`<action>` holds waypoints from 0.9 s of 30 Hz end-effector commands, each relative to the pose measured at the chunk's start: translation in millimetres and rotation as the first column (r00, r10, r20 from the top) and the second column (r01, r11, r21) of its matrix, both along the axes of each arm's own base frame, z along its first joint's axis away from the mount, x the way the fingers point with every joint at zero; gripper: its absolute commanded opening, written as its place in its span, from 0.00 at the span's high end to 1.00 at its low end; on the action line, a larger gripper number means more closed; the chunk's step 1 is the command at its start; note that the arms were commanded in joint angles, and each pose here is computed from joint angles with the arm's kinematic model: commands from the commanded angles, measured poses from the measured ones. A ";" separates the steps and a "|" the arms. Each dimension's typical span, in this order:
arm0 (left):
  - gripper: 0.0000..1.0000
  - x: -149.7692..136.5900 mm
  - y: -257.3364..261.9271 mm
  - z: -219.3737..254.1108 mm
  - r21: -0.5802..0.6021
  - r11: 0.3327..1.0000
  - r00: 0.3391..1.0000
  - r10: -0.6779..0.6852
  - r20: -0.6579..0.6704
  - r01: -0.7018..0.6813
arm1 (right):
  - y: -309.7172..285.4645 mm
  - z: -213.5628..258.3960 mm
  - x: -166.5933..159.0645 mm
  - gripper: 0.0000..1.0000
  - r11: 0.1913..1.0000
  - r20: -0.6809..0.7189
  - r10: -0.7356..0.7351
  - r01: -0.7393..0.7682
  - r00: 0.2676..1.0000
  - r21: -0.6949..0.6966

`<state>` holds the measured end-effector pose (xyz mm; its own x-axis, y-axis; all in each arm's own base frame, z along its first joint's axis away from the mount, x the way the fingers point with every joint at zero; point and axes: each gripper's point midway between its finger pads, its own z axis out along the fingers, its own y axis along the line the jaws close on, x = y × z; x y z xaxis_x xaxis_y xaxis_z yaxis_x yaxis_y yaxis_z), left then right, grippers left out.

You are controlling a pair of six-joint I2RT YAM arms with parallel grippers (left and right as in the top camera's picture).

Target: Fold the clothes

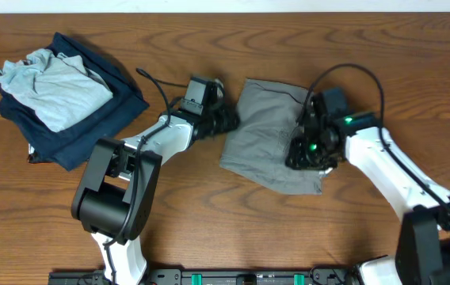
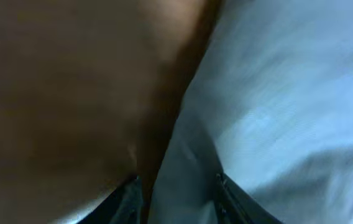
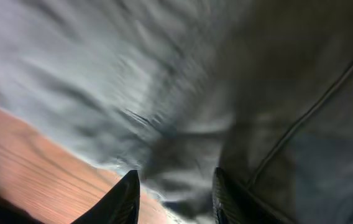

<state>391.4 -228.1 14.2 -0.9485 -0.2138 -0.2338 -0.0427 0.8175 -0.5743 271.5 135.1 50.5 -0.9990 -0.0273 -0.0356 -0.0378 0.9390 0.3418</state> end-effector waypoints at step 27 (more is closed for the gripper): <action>0.25 -2.6 -16.3 96.3 0.178 0.955 0.884 -0.289 0.367 0.238 | -84.5 -1.9 115.8 0.41 0.968 0.379 -0.138 0.206 0.915 -0.143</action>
